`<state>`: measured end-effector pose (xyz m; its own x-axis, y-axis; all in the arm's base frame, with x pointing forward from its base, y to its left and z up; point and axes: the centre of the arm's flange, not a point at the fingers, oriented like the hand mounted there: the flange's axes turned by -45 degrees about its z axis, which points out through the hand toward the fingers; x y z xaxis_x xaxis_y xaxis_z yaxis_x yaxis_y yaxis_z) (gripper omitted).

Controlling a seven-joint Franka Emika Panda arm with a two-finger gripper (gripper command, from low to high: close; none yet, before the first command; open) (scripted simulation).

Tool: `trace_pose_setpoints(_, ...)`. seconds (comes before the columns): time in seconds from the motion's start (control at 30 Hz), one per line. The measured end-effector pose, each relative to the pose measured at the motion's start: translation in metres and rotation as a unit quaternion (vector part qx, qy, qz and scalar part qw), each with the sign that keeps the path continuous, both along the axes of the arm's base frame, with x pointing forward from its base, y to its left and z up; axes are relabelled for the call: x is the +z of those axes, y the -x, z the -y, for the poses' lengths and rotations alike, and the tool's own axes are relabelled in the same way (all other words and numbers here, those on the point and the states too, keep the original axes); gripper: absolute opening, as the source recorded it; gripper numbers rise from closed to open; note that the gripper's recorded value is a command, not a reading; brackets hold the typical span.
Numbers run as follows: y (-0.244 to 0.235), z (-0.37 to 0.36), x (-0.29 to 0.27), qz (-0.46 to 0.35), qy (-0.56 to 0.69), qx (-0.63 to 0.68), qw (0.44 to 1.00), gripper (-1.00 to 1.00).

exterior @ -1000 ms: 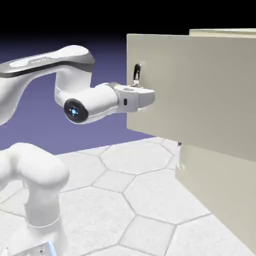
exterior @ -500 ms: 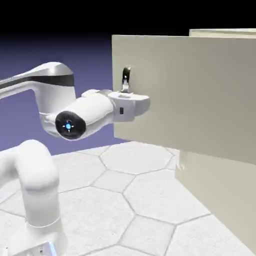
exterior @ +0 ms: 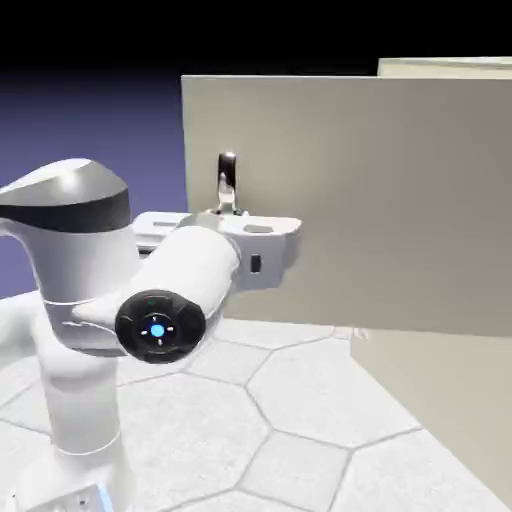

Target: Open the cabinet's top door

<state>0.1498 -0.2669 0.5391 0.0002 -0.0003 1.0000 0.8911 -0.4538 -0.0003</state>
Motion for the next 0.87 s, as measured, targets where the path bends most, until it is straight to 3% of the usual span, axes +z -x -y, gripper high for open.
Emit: trace_pose_setpoints(0.87,-0.006,0.212,0.0,0.0,0.0,0.208,0.978,-1.0)
